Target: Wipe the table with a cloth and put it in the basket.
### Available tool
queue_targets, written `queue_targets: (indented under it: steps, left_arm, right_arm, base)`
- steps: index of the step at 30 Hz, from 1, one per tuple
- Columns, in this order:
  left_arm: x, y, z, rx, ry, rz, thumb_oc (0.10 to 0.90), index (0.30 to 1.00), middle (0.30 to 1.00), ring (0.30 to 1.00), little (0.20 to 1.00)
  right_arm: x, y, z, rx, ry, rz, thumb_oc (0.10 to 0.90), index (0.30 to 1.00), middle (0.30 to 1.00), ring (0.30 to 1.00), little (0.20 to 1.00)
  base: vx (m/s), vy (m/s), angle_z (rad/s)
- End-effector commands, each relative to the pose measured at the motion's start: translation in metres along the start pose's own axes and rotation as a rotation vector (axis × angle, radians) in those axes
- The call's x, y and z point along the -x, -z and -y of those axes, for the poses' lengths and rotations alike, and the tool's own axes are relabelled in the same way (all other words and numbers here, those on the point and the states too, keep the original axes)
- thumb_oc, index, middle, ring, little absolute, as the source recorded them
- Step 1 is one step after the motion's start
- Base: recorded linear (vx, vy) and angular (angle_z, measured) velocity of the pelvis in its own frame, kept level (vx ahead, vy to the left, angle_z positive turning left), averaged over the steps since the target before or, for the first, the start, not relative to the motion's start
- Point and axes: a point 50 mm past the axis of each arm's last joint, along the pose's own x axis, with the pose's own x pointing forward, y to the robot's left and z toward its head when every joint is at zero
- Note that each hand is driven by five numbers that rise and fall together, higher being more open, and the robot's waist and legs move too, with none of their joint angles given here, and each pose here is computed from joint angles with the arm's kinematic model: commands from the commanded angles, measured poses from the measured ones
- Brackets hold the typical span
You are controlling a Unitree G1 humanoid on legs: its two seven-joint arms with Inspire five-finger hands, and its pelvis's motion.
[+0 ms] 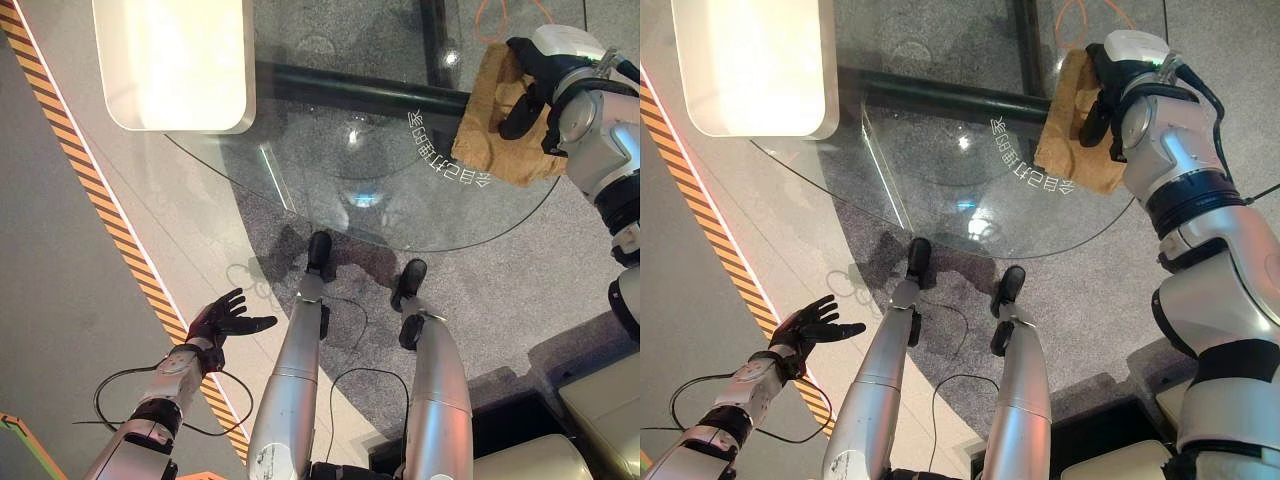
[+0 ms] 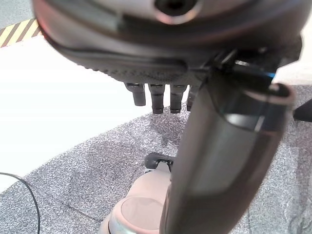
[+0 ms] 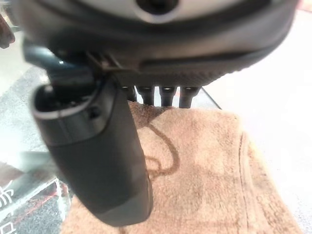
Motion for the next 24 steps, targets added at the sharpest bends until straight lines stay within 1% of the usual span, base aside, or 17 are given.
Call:
queue_targets:
  steps: [1, 24]
  left_arm:
    - [0.0175, 0.0310, -0.0220, -0.031, -0.055, -0.095, 0.800, 0.900, 0.900, 0.900, 0.900]
    - [0.0165, 0.0297, -0.0200, -0.031, -0.050, -0.090, 0.800, 0.900, 0.900, 0.900, 0.900]
  right_arm:
    - [0.0050, 0.0112, 0.0333, 0.068, 0.081, -0.003, 0.100, 0.300, 0.300, 0.300, 0.200]
    - [0.0046, 0.0110, 0.0350, 0.062, 0.093, -0.018, 0.100, 0.300, 0.300, 0.300, 0.200]
  base:
    - [0.00, 0.000, 0.00]
    - [0.00, 0.000, 0.00]
